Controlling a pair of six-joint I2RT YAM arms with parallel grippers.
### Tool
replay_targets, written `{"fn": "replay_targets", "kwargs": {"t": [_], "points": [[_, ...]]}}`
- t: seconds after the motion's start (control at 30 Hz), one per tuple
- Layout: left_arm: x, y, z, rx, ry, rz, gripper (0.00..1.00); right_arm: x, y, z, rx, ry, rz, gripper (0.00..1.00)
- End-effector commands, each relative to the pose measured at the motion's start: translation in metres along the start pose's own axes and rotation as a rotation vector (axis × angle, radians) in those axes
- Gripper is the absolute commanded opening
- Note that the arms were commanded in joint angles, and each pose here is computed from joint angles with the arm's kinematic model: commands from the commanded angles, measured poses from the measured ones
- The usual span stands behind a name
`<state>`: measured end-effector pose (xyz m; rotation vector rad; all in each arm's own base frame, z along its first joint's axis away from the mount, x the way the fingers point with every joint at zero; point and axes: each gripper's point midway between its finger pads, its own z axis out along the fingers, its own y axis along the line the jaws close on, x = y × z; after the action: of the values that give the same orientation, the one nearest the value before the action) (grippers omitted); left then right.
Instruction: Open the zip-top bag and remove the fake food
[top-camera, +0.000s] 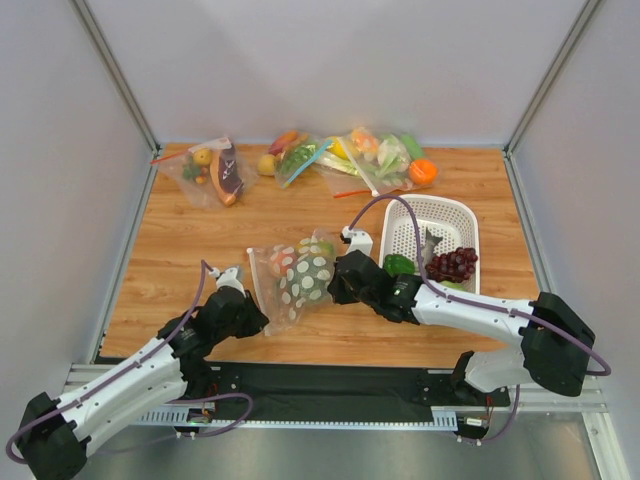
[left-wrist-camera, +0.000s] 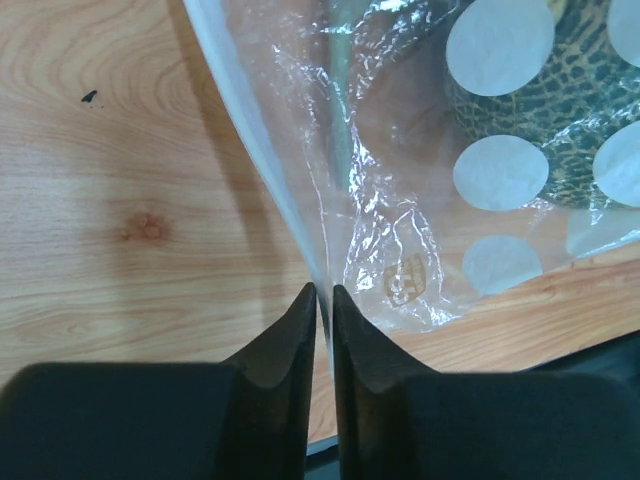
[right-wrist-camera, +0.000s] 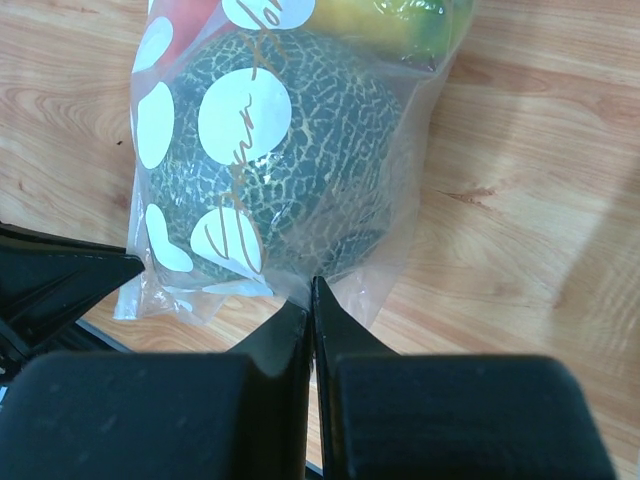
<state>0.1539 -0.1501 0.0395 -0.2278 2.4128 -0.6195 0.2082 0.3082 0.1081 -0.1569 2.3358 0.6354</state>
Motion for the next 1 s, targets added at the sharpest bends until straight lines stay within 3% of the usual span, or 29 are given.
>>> {"fn": "replay_targets", "kwargs": {"t": [0.0,0.03,0.07,0.27,0.3,0.33,0.43,0.53,0.7,0.97], "points": [[-0.011,-0.015,-0.002,0.059,-0.039,-0.032,0.15,-0.011,0.010,-0.004,-0.047,-0.045,0.032,0.00],[-0.014,-0.017,-0.004,0.069,-0.051,-0.035,0.04,-0.009,0.009,-0.003,-0.045,-0.041,0.032,0.00],[-0.016,-0.019,-0.005,0.075,-0.056,-0.030,0.00,-0.009,0.008,-0.004,-0.045,-0.043,0.034,0.00],[-0.042,-0.042,-0.030,0.150,-0.130,-0.025,0.00,-0.015,0.005,-0.014,-0.027,-0.045,0.001,0.02],[-0.049,-0.047,-0.037,0.172,-0.155,-0.025,0.00,-0.018,0.006,-0.017,-0.021,-0.047,-0.008,0.08],[-0.056,-0.053,-0.046,0.190,-0.174,-0.025,0.00,-0.019,0.001,-0.021,0.008,-0.039,-0.040,0.27],[-0.075,-0.067,-0.068,0.239,-0.230,-0.005,0.00,-0.038,0.003,-0.037,0.060,-0.082,-0.095,0.69],[-0.088,-0.078,-0.086,0.271,-0.263,-0.002,0.00,-0.055,0.012,-0.056,0.087,-0.139,-0.148,0.79],[-0.098,-0.097,-0.101,0.334,-0.266,-0.021,0.00,-0.066,0.048,-0.086,0.023,-0.237,-0.264,0.80],[-0.113,-0.116,-0.123,0.386,-0.283,-0.081,0.00,-0.054,0.109,-0.119,-0.264,-0.352,-0.405,0.79]]}}
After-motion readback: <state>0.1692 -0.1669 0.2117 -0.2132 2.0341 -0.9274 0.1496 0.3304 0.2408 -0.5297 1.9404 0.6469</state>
